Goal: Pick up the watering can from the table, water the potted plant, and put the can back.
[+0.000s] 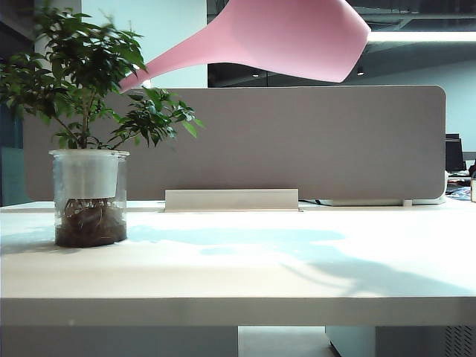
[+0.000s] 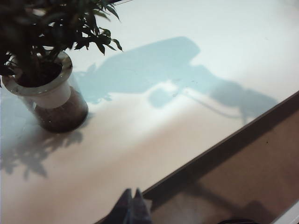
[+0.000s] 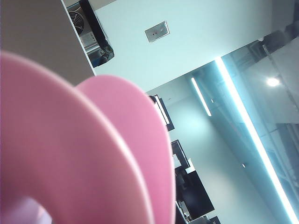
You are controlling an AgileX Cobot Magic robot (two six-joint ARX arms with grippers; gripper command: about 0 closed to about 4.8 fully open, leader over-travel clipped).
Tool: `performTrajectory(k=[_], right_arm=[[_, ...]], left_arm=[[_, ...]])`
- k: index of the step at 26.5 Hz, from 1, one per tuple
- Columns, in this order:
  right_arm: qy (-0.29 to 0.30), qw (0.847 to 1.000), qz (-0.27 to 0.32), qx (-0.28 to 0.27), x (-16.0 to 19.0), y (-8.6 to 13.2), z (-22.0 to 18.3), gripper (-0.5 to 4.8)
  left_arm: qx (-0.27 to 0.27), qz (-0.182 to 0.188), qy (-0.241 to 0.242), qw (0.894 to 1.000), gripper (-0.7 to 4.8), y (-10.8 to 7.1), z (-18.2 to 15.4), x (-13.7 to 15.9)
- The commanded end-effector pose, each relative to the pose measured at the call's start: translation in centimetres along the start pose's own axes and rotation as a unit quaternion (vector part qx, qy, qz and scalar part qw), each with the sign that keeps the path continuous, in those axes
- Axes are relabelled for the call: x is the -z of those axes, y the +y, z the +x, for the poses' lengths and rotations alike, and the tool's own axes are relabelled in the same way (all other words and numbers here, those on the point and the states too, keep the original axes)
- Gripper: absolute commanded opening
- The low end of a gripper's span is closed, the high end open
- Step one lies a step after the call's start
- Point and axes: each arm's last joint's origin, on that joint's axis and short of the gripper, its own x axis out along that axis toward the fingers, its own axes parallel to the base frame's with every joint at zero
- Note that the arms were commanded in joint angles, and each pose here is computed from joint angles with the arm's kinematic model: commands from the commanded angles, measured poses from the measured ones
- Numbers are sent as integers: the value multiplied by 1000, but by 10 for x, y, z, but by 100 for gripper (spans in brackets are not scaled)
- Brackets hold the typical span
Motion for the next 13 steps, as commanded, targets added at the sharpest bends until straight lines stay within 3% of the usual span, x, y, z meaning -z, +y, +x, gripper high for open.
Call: performTrajectory(k=[1,8,13], right_arm=[[-23,998,4,55,-8,-18,-4,-6],[-16,999,10,50,-7,-16,-4,-6],[66,993,98,27,4,-2,-4,-6]], left_arm=[[0,5,-7,1000,-5,0,-1,-1],[0,5,-7,1000,-5,0,-1,-1],[0,5,-7,1000,-5,0,-1,-1]])
